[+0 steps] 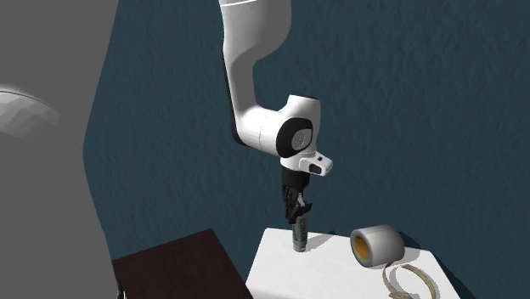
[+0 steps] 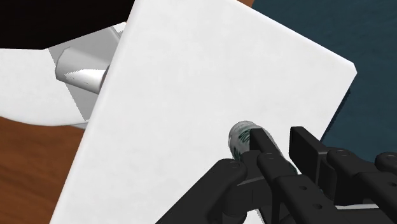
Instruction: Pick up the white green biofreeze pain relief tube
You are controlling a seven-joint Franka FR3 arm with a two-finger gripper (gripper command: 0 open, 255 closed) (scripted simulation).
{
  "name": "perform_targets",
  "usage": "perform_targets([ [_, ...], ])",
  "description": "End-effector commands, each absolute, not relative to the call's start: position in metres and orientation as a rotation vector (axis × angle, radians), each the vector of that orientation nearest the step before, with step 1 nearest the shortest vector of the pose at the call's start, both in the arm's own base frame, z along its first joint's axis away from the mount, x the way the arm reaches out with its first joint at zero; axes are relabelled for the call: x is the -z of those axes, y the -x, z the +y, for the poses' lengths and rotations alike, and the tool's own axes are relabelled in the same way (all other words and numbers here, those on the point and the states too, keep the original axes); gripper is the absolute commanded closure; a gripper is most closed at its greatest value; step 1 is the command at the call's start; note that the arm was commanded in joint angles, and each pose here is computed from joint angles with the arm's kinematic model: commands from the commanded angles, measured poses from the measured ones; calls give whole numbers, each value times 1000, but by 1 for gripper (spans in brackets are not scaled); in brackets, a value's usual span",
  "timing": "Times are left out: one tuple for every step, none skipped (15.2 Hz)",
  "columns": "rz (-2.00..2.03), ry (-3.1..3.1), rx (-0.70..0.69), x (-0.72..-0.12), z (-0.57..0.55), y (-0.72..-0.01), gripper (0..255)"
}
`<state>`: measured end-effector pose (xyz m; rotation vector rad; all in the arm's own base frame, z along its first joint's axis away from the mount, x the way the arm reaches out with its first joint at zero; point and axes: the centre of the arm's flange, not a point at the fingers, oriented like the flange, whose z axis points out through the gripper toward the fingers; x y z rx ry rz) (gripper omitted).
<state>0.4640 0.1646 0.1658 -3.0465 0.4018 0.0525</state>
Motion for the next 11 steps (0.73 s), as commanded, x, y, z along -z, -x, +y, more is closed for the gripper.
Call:
perform_targets([
  [402,3047,-54,-165,165,-464,255],
  [402,3047,-54,-165,165,-464,255],
  [402,3047,-54,-165,165,-464,255],
  [402,3047,-54,-165,165,-465,255],
  [402,3047,-54,-170,165,-465,255],
  [402,3047,-54,-176,165,-465,255],
  [402,3047,-54,-181,165,-465,255],
  [402,3047,-54,-186,165,-465,255],
  [402,3047,-54,-192,165,-465,255],
  [402,3047,-54,-197,165,-465,255],
  [402,3047,-54,-202,165,-465,255],
])
